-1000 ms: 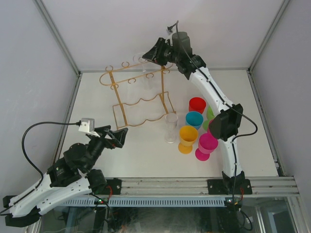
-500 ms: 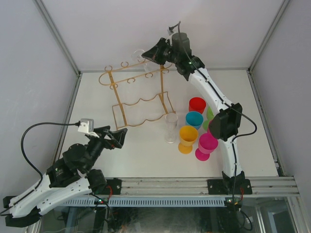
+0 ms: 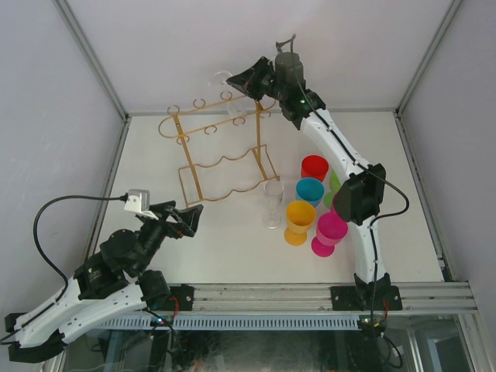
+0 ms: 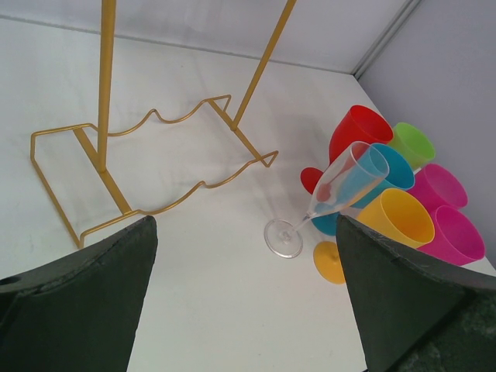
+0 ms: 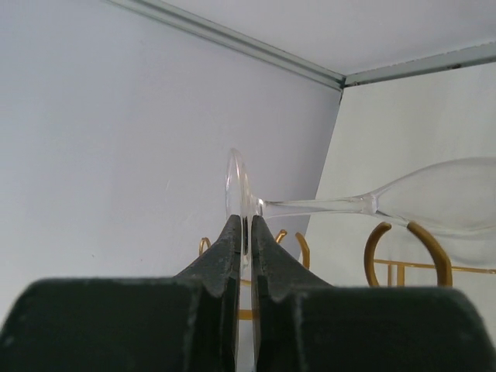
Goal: Take the wine glass off the wine glass rack
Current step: Pick up the wine glass from the wine rack, then place the wine glass at the center of the board.
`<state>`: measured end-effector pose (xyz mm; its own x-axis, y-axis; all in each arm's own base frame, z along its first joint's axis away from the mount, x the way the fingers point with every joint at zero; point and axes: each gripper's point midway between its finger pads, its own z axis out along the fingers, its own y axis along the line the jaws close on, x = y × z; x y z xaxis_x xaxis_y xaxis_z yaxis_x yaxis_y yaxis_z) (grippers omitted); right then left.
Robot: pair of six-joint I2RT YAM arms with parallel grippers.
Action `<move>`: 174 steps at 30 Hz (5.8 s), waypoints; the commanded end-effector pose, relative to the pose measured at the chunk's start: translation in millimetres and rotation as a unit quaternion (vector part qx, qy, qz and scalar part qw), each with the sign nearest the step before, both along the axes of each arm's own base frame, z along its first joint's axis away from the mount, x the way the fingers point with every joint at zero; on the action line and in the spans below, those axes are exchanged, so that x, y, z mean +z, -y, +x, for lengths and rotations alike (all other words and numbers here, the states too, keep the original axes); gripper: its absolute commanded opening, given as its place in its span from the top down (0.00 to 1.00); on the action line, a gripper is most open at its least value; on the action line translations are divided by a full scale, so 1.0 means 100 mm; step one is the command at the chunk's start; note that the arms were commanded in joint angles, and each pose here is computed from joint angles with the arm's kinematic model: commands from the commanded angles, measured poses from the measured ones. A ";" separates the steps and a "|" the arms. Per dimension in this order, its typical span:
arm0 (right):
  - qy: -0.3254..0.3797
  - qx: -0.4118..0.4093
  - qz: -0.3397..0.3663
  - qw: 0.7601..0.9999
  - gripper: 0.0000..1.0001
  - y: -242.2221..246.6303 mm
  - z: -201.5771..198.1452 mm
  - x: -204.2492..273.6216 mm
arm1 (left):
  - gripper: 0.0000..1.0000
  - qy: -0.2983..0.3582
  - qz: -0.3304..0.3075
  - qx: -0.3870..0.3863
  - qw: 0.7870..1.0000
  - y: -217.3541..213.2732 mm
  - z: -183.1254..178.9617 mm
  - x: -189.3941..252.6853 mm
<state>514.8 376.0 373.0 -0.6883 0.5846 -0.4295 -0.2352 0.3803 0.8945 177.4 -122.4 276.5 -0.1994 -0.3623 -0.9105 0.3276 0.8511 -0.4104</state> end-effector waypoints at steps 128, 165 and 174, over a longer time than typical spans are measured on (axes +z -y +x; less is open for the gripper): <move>0.332 0.373 -0.064 0.864 1.00 0.29 -3.73 0.30 | 1.00 0.010 -0.275 -0.243 0.930 1.09 -0.38 0.95; 0.175 0.226 -0.122 0.950 0.28 1.17 -3.06 -0.07 | 1.00 0.219 0.144 -0.623 0.737 1.14 -1.65 -0.24; 0.108 0.308 -0.080 0.942 0.32 0.98 -3.15 -0.24 | 1.00 0.259 0.136 -0.618 0.730 1.07 -1.70 -0.04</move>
<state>209.9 271.6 345.2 -0.7214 0.0559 -0.6903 -0.6430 0.3160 0.6976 12.6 -231.9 237.3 0.0790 0.1233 -0.9892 0.9832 -0.1734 0.0569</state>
